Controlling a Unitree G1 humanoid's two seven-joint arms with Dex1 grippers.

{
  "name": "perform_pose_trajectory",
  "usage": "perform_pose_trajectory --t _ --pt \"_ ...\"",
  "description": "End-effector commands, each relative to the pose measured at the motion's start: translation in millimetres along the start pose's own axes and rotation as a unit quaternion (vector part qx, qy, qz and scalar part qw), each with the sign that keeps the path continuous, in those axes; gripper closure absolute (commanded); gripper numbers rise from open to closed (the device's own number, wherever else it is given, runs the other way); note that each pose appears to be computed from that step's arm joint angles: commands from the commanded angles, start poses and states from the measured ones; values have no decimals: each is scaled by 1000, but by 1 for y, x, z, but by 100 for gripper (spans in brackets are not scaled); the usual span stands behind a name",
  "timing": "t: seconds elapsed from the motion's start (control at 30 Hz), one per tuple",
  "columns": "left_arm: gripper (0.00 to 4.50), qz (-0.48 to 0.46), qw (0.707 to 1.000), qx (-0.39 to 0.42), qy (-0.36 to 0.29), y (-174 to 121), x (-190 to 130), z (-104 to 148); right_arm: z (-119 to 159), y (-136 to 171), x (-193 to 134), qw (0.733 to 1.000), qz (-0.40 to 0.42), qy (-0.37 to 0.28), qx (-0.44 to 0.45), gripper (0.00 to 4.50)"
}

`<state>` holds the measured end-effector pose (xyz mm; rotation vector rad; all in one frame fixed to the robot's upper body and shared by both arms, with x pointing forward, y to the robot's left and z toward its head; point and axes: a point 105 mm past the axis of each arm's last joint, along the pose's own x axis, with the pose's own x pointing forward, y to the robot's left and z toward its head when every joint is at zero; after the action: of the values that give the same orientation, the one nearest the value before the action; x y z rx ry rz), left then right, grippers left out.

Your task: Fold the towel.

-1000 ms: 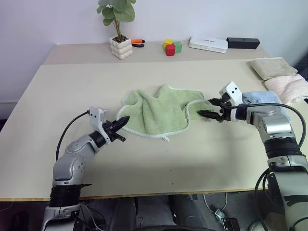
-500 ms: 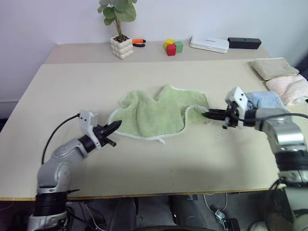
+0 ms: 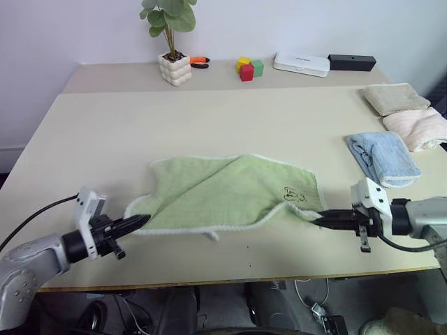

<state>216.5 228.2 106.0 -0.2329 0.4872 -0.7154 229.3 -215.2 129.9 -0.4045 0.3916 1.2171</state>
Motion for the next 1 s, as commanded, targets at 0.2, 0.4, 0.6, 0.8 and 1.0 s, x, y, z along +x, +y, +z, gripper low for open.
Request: perform_pose_trajectory --t 0.2,0.4,0.6,0.8,1.0 --pt "268 -44 999 -33 2 -14 4 4 14 8 -3 999 22 -18 22 269" --pt "5 -87 994 -57 15 -21 -1 10 66 -10 -9 989 22 -126 75 8" --pt "5 -73 996 -42 4 -11 -2 32 71 -79 -3 971 -137 -160 115 8" --pt "5 -20 993 59 -99 3 3 63 13 -119 11 943 -291 -52 151 8" --pt "5 -6 989 91 -118 9 1 69 -18 -112 15 936 -290 10 199 8"
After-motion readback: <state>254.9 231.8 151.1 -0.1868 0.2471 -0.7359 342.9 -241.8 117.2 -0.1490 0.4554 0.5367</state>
